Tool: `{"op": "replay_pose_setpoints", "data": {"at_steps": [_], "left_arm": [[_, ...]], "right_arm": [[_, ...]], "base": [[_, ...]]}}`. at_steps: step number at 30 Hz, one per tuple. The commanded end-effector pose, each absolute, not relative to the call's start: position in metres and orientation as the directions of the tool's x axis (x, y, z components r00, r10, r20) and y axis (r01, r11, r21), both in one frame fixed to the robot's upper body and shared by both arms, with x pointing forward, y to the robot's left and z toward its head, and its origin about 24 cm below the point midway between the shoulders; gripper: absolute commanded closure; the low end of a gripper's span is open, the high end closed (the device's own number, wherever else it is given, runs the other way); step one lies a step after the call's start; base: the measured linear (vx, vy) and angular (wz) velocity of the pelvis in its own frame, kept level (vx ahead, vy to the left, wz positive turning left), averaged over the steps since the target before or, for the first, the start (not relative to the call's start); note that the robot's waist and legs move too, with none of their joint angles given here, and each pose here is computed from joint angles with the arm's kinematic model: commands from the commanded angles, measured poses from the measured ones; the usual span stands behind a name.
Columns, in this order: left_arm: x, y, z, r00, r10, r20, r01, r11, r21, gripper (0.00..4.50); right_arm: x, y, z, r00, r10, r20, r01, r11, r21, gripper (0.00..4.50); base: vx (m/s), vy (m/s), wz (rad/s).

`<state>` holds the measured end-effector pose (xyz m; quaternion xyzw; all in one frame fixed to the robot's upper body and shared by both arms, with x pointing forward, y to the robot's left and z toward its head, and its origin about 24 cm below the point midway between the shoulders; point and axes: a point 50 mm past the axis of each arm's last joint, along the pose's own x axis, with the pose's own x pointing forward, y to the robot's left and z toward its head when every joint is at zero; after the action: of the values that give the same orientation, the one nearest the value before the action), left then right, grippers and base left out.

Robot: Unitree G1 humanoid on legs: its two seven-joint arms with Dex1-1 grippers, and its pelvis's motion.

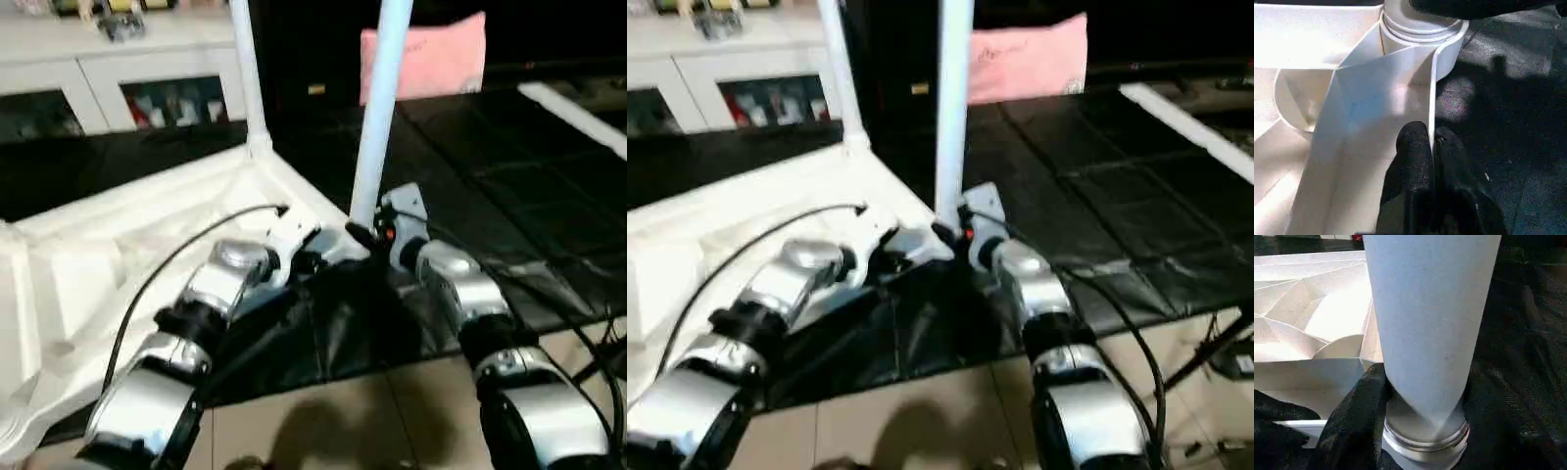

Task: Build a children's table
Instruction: Rotate leg to tighten

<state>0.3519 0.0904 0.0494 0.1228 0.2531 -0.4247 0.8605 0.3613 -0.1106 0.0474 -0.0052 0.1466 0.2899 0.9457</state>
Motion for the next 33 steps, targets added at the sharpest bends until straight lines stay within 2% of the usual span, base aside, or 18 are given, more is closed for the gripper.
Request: {"op": "replay_pose_setpoints", "data": {"at_steps": [1,22,23,24,25,27,28,32,33], "left_arm": [[0.364,0.084,0.073,0.600,-0.656,-0.457,0.757,0.651,0.058,4.50],[0.364,0.084,0.073,0.600,-0.656,-0.457,0.757,0.651,0.058,4.50],[0.364,0.084,0.073,0.600,-0.656,-0.457,0.757,0.651,0.058,4.50],[0.365,0.085,0.073,0.603,-0.651,-0.461,0.756,0.651,0.069,4.50],[0.363,0.098,0.070,0.565,-0.661,-0.494,0.793,0.600,0.103,4.50],[0.359,0.112,0.066,0.513,-0.669,-0.537,0.835,0.535,0.131,4.50],[0.358,0.115,0.065,0.501,-0.671,-0.547,0.843,0.520,0.135,4.50],[0.357,0.115,0.065,0.496,-0.672,-0.549,0.847,0.514,0.136,4.50],[0.357,0.115,0.065,0.495,-0.673,-0.550,0.848,0.512,0.136,4.50]], "right_arm": [[0.346,-0.079,0.027,0.673,0.658,-0.338,-0.644,0.746,0.168,2.45],[0.346,-0.079,0.027,0.673,0.658,-0.338,-0.644,0.746,0.168,2.45],[0.346,-0.079,0.027,0.673,0.658,-0.338,-0.644,0.746,0.168,1.95],[0.348,-0.083,0.029,0.690,0.648,-0.323,-0.629,0.757,0.176,1.95],[0.348,-0.112,0.041,0.662,0.703,-0.260,-0.690,0.707,0.154,1.82],[0.344,-0.141,0.056,0.604,0.768,-0.211,-0.767,0.633,0.107,1.74],[0.342,-0.147,0.060,0.587,0.784,-0.205,-0.785,0.612,0.096,1.45],[0.341,-0.148,0.059,0.585,0.785,-0.206,-0.786,0.611,0.095,1.32],[0.341,-0.148,0.059,0.584,0.785,-0.205,-0.787,0.610,0.095,1.12]], "base": [[0.000,0.000,0.00],[0.000,0.000,0.00],[0.000,0.000,0.00],[0.000,0.000,0.00],[0.000,0.000,0.00],[0.000,0.000,0.00],[0.000,0.000,0.00],[0.000,0.000,0.00],[0.000,0.000,0.00]]}}
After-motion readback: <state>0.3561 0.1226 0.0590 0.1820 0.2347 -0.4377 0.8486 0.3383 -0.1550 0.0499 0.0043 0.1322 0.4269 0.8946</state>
